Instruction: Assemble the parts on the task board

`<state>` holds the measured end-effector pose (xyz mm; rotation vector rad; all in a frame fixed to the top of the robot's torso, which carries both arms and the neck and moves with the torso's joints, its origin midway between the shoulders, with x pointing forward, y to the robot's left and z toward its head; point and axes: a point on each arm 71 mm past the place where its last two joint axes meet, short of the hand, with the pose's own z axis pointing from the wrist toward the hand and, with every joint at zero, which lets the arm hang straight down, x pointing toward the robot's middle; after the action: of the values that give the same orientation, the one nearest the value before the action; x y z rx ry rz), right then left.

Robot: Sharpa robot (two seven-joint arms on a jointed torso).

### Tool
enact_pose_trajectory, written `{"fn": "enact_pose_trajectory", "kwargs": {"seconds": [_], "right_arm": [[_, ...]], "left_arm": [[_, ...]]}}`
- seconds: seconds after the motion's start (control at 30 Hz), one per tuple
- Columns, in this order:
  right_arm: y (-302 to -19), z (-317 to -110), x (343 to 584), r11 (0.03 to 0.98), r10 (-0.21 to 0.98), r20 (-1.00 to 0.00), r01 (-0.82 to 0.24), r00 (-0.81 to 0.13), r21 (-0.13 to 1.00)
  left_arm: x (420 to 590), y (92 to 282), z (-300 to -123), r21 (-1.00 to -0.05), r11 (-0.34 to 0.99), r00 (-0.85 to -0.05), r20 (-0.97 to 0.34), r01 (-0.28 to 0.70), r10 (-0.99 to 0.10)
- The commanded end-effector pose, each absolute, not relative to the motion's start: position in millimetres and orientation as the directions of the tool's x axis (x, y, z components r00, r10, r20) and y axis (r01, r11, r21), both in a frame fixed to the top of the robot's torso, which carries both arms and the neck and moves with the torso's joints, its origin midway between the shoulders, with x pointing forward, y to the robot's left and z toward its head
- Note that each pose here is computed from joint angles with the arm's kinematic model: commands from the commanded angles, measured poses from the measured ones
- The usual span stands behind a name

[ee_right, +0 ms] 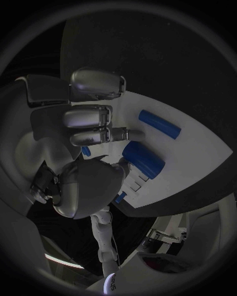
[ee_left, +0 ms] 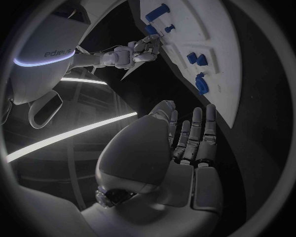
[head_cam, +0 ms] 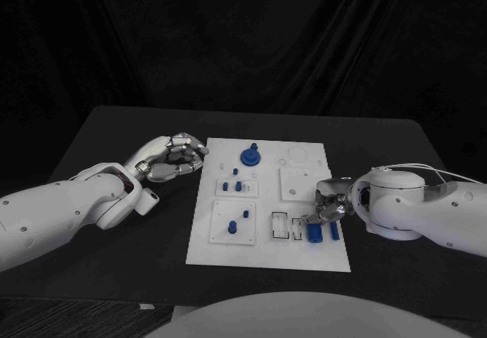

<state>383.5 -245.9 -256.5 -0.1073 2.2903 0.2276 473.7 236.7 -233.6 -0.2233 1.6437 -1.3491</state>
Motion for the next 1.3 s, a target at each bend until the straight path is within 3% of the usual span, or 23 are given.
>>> {"fn": "enact_pose_trajectory", "kwargs": {"seconds": [0.03, 1.3], "right_arm": [[-245.9, -258.1, 382.6, 0.977, 0.046, -0.745, -0.126, -0.665, 0.173], [-240.3, -247.0, 381.7, 0.960, 0.145, -0.785, -0.108, -0.602, 0.260]], "left_arm": [[472.7, 235.0, -233.5, -0.840, 0.354, -0.529, -0.537, 0.412, -0.657], [472.7, 233.5, -234.3, -0.841, 0.356, -0.531, -0.536, 0.409, -0.657]]}}
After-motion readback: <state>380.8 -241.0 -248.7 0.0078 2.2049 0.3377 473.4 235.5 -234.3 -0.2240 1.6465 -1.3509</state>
